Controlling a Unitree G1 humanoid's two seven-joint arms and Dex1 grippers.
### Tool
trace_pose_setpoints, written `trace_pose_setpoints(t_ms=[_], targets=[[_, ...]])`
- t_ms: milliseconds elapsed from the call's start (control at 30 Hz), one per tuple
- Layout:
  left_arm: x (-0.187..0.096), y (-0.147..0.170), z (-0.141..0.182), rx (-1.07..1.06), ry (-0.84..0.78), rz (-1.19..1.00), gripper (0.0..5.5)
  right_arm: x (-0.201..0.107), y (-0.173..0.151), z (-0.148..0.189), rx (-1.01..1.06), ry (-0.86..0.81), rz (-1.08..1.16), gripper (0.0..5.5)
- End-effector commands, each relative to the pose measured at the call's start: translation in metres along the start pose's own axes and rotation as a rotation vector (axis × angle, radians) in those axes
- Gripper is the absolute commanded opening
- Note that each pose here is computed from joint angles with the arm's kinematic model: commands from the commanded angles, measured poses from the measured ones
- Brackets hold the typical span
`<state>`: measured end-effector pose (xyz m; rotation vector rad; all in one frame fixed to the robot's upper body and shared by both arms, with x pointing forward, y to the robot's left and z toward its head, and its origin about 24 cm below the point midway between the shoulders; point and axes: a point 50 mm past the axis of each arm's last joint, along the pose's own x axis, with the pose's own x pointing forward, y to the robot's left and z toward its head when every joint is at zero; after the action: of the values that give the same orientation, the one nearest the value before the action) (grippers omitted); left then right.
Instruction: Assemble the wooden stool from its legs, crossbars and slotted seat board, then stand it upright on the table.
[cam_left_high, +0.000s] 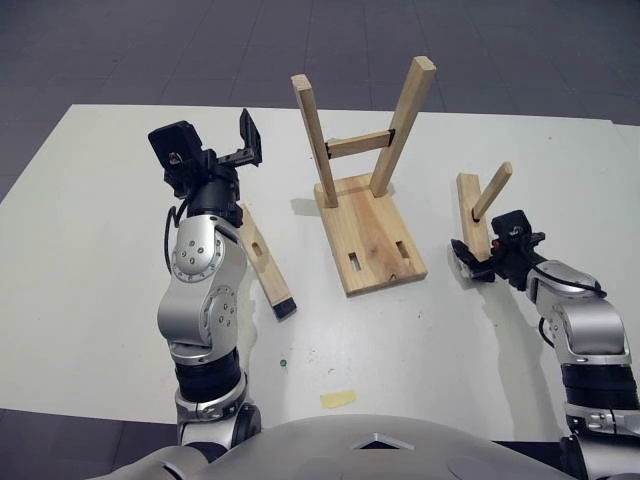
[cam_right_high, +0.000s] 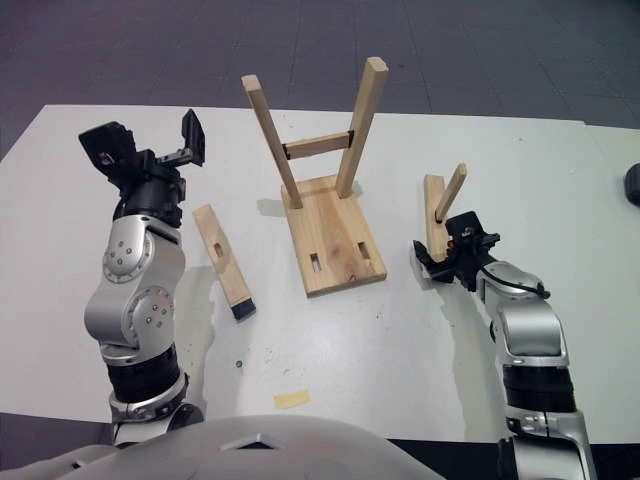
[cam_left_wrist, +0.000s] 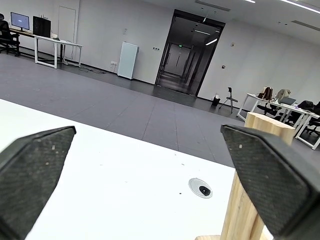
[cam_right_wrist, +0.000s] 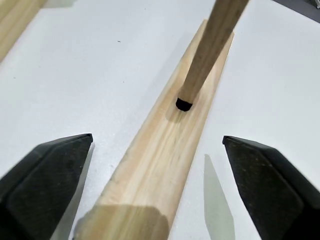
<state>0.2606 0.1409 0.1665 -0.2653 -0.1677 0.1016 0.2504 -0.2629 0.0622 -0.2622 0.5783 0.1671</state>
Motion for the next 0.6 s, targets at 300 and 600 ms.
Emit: trace_pose_setpoints(t_ms=[300,600], targets=[[0.004,-0.008,0.0,-0.03,0.043,-0.03,5.4,0.002,0.002,0.002,0.112,0.332,0.145,2.97],[0.008,-0.006,0.002,-0.022,0.049,-0.028,5.4,0.008,-0.005,0.017,0.124,0.291,0.107,2.05]])
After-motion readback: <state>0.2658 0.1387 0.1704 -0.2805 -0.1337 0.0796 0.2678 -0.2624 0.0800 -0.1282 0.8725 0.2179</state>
